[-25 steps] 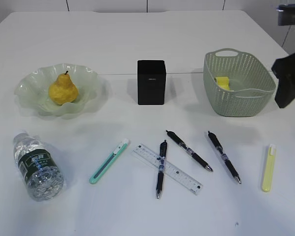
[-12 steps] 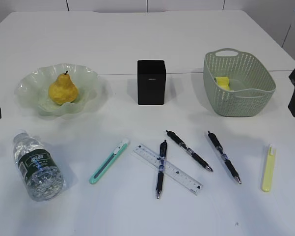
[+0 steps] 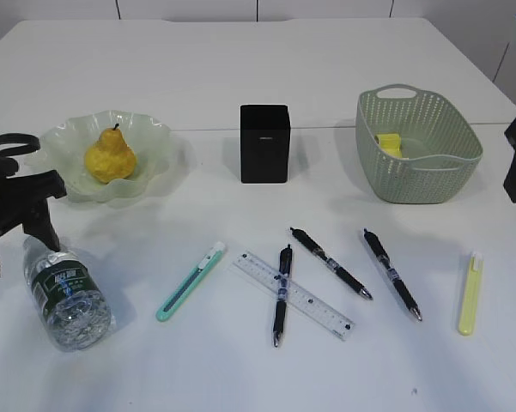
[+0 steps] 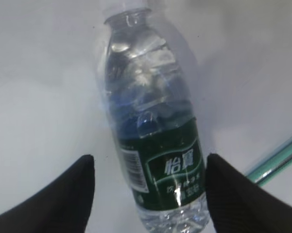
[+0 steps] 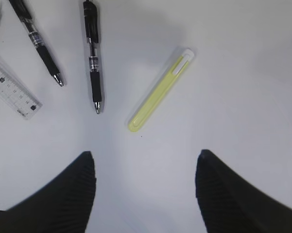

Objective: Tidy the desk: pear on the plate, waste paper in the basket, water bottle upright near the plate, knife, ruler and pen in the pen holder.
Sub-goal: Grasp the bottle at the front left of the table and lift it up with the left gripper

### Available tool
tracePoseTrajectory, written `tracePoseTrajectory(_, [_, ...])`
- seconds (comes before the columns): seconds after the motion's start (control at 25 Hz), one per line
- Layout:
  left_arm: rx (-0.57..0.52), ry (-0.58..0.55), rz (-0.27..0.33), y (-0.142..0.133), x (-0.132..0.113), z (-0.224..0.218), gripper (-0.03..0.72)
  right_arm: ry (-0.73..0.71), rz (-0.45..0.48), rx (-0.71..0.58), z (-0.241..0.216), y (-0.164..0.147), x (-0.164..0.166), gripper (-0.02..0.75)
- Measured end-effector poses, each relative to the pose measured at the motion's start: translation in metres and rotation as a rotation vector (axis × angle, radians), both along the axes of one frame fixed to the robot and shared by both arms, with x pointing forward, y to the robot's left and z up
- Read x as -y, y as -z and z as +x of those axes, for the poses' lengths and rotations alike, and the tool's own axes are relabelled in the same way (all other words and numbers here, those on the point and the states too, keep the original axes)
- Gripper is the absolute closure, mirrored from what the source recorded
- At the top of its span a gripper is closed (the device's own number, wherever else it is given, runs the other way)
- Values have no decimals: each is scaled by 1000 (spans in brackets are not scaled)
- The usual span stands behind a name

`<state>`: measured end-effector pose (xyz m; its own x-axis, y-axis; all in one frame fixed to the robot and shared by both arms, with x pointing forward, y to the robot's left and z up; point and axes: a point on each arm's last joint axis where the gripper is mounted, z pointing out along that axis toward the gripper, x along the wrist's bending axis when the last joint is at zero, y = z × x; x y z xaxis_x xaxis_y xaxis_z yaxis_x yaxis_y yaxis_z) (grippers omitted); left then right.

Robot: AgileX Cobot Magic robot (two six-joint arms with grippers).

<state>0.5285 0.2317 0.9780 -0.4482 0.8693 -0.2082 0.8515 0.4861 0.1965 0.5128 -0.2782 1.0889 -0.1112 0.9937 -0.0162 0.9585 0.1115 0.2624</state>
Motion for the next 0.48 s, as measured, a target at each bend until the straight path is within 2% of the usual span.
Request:
tracePoseTrajectory(0.16, [8,-51,-18,11,2,7,102,0,0,4,0,0,0,255])
tracePoseTrajectory(0.48, [-3,-148,-43,33,4,18,95,0,2,23,2,-1,0,255])
